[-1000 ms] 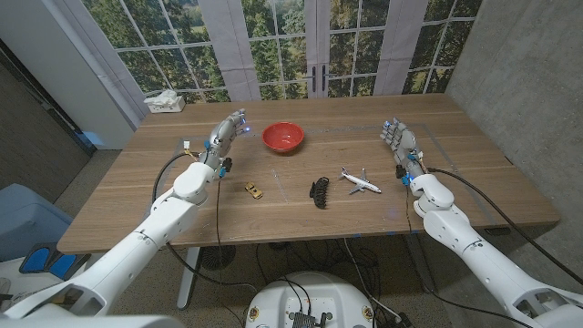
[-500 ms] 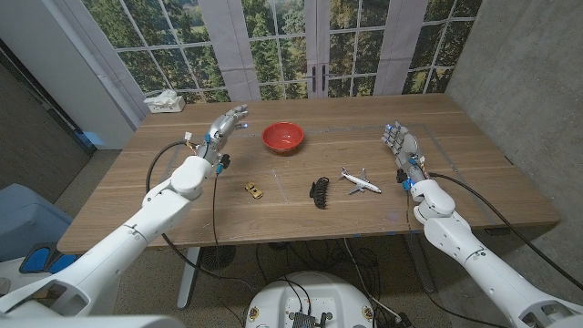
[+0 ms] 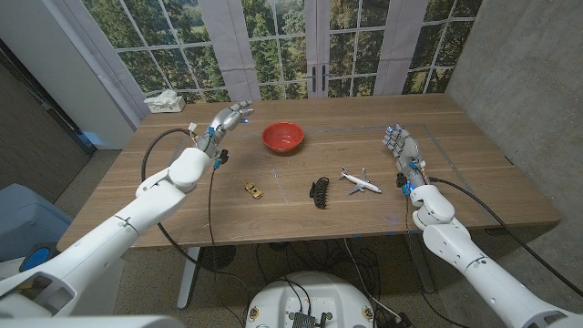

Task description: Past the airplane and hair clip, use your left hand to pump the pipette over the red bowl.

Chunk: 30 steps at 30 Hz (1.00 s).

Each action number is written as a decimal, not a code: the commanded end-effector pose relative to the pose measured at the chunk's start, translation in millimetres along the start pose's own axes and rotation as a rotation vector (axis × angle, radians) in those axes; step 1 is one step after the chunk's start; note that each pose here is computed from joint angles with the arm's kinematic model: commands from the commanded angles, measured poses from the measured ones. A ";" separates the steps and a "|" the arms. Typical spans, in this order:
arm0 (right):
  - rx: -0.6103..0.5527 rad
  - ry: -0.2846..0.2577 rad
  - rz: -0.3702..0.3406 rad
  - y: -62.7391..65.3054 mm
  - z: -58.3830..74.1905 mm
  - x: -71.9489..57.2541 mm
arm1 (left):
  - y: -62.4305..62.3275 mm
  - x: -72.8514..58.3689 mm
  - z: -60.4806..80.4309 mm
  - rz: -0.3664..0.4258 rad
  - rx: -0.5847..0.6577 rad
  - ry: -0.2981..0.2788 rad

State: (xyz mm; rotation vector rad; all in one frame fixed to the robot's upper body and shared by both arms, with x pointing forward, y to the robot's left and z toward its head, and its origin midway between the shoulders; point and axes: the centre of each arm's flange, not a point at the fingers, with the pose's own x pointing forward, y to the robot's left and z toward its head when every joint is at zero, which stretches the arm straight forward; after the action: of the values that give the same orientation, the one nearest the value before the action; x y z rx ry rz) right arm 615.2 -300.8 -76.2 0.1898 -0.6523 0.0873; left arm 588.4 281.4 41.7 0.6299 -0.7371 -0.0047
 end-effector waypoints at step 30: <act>0.031 -0.057 -0.053 11.5 -3.9 -32.1 | 9.7 1.2 52.6 -0.142 0.506 -0.130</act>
State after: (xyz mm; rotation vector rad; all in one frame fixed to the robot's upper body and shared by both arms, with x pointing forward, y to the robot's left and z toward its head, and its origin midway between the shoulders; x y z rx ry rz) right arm 597.5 -293.8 -90.6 0.2221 -0.6880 0.0542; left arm 565.0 265.3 70.3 1.0642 -0.8055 0.0229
